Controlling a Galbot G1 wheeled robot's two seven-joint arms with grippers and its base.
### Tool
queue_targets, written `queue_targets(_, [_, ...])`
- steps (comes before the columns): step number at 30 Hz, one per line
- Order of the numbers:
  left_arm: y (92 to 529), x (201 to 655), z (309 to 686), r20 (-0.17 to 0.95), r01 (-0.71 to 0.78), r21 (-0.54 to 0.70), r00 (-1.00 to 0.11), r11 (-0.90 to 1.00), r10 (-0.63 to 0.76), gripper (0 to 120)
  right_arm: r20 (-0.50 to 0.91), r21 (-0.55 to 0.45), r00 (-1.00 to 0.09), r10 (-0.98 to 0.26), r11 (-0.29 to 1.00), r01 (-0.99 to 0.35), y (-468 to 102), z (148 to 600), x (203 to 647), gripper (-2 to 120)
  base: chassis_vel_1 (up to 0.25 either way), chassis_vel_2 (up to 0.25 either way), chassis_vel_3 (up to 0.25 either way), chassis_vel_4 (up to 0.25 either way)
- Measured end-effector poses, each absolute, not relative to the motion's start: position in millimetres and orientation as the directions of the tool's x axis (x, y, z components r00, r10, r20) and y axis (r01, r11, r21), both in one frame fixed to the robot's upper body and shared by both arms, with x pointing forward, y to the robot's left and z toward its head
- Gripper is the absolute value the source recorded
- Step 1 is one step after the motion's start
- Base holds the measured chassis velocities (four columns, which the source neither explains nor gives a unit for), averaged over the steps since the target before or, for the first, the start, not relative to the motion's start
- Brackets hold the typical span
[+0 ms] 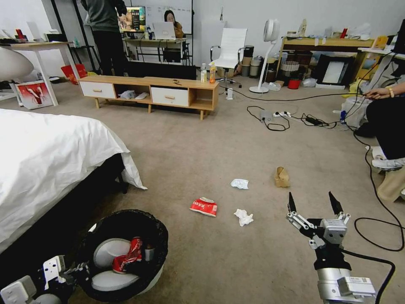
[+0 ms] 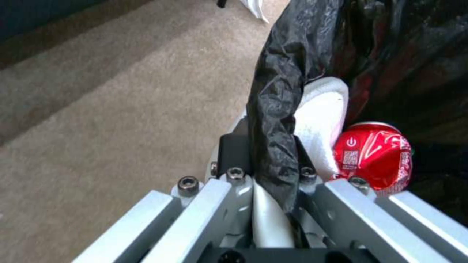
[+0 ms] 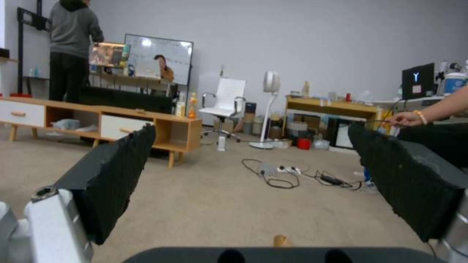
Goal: Pick up the trash bin and place the garbage on the floor into it.
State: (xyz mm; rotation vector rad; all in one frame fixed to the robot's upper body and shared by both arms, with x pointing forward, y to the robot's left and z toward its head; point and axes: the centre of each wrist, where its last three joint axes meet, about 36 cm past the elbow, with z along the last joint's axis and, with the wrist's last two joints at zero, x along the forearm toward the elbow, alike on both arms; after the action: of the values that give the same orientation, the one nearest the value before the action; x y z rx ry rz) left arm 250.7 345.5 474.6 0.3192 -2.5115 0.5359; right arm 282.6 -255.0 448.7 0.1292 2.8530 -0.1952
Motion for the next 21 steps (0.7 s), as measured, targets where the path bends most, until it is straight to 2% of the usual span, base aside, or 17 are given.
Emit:
queue_targets(12, [345.1,249.4,474.8,0.558,-0.331,-0.306,-0.822,0.893,-0.113,3,-0.280,-0.124,-0.958,0.068,0.987,0.107,-255.5,447.7,281.9,100,-0.136,0.137,0.142,-0.138])
queue_targets(21, [344.2,248.9,473.9,0.560,-0.332,-0.307,-0.821,0.892,-0.113,3,-0.277,-0.127,-0.958,0.068,0.986,0.106,-256.0,445.7,281.6,100,-0.104,0.103,0.082,-0.106])
